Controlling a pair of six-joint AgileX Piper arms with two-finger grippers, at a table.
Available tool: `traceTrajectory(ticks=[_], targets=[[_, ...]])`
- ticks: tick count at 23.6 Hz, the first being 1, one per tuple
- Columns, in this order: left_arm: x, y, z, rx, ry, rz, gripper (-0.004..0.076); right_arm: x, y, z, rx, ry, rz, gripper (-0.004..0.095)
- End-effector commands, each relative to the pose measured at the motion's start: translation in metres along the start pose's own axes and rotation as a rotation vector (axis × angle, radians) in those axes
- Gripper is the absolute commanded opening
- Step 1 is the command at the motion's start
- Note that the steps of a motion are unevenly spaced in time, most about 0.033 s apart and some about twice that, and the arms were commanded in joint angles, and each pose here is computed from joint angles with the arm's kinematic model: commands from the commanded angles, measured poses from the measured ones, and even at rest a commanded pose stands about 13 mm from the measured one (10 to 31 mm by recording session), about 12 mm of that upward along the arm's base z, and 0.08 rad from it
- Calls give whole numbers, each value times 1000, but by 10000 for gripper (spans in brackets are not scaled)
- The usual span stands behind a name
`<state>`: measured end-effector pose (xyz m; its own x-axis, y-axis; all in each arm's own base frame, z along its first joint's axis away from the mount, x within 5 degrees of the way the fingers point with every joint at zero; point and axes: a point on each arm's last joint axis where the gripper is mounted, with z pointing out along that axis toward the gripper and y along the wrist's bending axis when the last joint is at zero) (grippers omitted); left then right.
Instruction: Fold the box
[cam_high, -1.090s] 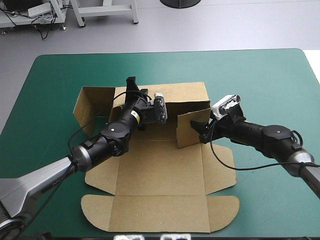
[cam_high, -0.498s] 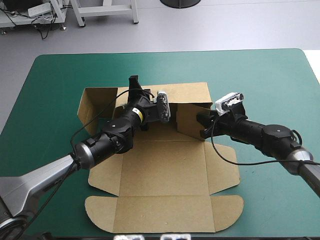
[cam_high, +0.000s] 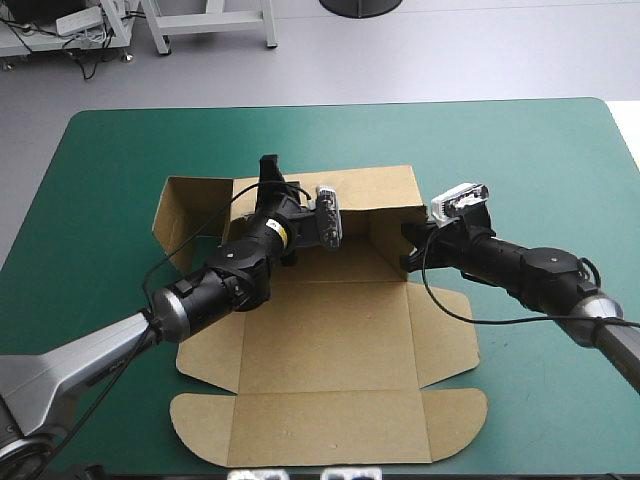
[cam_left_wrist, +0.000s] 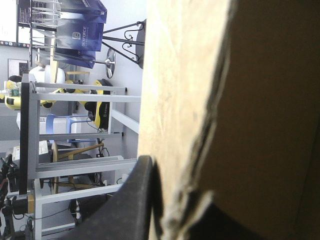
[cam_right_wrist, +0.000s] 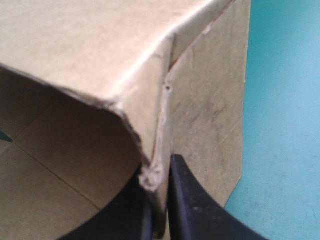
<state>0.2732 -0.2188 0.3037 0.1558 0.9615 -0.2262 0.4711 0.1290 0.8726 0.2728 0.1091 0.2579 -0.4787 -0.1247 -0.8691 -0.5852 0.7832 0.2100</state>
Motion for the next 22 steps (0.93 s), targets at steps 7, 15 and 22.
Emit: traceTrajectory(ticks=[7,15,22], targets=[[-33,-10,-30,61,-102,-44,573,-7,19,0,-134,-9,-5,-18],[-56,-19,-78,133,-169,-90,591,-7,18,0,-125,-9,-5,-19],[-61,-21,-137,199,-209,-168,278,-5,17,-1,-110,12,-16,-20]])
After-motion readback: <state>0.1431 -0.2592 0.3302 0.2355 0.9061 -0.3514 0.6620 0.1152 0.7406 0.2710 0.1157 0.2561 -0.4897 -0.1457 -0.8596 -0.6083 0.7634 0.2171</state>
